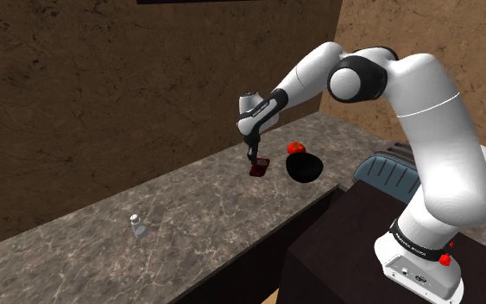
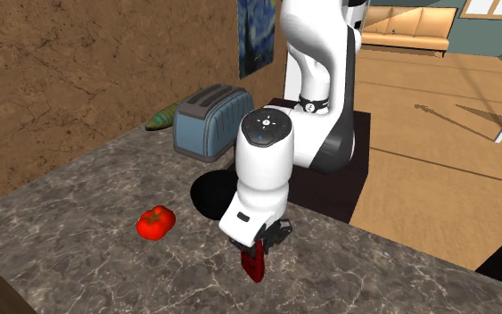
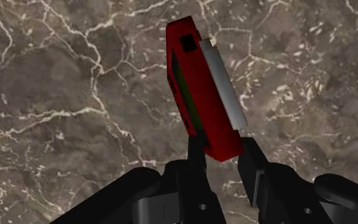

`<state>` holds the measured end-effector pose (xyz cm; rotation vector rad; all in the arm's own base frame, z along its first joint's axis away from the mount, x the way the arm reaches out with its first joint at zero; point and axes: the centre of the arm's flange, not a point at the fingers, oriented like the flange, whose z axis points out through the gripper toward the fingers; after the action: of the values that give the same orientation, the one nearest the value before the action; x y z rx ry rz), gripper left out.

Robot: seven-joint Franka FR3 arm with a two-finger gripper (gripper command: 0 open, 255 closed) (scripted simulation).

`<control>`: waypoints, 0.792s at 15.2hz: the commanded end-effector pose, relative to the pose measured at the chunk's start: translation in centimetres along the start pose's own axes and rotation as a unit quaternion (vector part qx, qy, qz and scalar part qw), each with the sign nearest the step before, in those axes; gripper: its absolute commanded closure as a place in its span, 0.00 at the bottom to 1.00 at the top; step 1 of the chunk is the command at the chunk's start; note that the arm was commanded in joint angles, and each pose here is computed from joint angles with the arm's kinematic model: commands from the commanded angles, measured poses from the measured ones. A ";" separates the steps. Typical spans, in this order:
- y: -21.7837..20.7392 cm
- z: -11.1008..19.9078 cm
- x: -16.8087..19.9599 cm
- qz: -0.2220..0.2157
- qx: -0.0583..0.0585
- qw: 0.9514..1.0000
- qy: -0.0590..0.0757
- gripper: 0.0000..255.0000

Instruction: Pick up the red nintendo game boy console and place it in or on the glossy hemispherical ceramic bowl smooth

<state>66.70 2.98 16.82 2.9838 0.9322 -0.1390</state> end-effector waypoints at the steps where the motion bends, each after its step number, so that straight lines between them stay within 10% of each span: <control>1: -0.1 -1.0 -0.1 0.000 0.000 1.000 0.000 1.00; 12: -0.1 -6.8 -0.6 0.000 0.000 1.000 0.000 1.00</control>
<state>66.71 2.96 23.15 2.9837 0.9320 -0.1387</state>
